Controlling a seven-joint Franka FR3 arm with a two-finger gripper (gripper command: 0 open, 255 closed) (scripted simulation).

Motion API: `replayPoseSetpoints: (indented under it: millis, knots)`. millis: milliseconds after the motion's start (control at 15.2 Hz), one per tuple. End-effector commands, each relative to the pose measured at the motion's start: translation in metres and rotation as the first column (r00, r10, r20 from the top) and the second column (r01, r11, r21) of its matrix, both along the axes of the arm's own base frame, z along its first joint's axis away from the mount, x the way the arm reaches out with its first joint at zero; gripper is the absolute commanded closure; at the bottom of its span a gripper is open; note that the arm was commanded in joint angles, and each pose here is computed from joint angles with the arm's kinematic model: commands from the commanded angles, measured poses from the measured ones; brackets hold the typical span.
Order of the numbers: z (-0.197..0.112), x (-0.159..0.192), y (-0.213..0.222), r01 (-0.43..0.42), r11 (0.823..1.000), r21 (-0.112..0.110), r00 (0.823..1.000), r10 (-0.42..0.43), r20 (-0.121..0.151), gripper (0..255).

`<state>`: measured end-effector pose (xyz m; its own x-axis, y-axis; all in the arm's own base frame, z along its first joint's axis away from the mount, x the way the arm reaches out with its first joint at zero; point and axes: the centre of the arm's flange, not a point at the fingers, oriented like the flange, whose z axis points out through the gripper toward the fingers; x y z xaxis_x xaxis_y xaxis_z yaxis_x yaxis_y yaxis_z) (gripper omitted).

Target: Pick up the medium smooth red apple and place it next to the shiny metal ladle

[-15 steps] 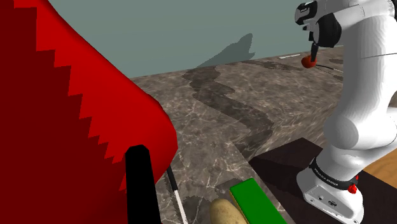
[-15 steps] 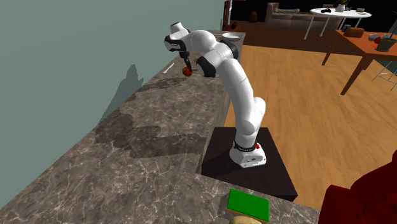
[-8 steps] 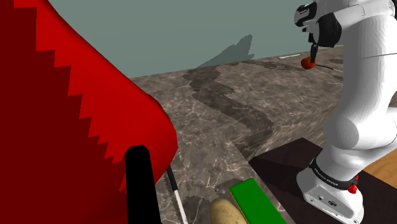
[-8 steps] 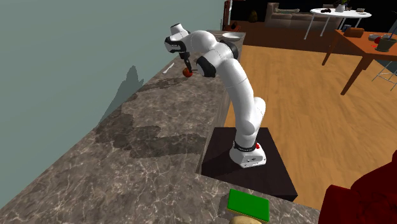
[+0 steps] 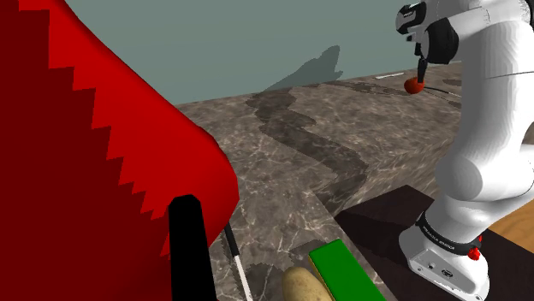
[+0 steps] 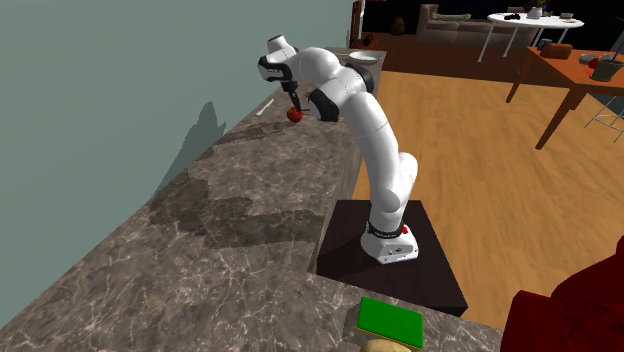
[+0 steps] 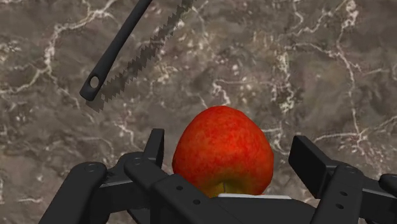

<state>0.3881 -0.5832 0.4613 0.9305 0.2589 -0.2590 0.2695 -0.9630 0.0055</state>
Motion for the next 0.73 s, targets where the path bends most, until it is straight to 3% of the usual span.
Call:
replayPoseSetpoints:
  millis: [0, 132, 660]
  knots:
    - [0.019, 0.004, 0.002, 0.000, 1.000, 0.000, 1.000, 0.000, 0.000, 0]
    - [0.042, 0.010, 0.004, 0.000, 1.000, 0.000, 1.000, 0.000, 0.000, 0]
    - [0.042, 0.010, 0.004, 0.000, 1.000, 0.000, 1.000, 0.000, 0.000, 0]
